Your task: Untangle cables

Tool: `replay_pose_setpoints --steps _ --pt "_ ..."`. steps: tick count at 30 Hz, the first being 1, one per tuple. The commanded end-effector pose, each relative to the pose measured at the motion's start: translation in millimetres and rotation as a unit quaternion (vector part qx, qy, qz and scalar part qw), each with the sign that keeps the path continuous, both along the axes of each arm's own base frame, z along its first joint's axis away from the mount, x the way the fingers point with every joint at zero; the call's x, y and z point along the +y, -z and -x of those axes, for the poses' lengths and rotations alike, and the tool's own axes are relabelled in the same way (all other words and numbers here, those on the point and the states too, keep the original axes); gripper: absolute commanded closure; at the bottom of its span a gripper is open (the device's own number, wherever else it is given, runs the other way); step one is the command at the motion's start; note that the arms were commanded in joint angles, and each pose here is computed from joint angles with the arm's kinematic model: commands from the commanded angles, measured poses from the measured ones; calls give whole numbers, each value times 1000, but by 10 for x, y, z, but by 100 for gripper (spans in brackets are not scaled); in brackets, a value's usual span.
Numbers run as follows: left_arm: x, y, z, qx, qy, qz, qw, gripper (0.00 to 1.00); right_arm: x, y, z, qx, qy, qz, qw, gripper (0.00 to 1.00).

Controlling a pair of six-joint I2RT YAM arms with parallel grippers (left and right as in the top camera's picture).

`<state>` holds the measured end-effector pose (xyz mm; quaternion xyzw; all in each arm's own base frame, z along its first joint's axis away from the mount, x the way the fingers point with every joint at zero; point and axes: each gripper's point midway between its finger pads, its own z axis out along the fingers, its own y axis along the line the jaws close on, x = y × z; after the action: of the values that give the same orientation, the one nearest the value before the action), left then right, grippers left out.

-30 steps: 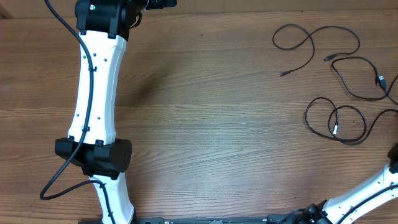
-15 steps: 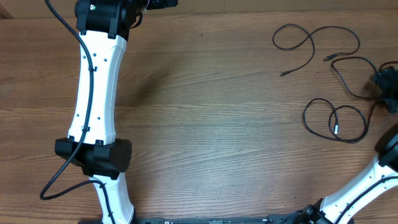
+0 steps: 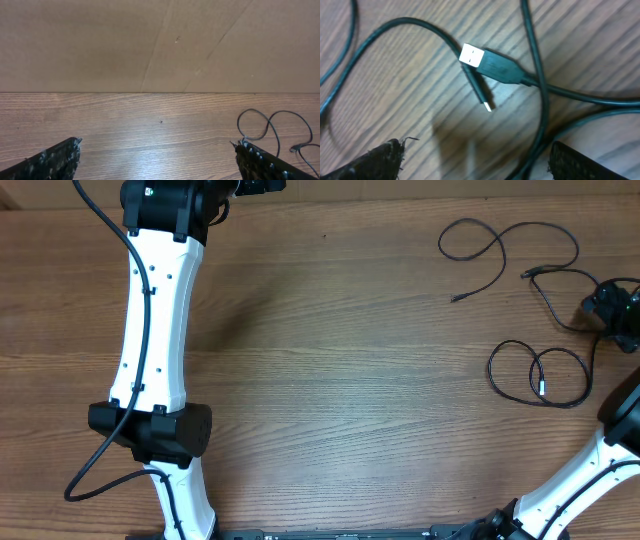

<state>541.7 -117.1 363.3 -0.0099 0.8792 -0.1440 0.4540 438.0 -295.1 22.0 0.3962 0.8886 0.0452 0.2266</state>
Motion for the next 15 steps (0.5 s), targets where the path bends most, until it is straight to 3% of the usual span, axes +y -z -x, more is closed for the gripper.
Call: replay_pose_setpoints --steps 1,15 --pt "-51 -164 56 -16 5 12 1000 0 -124 42 126 32 24 27 999 6" --pt "-51 -164 56 -16 5 12 1000 0 -3 197 598 129 127 -16 983 7"
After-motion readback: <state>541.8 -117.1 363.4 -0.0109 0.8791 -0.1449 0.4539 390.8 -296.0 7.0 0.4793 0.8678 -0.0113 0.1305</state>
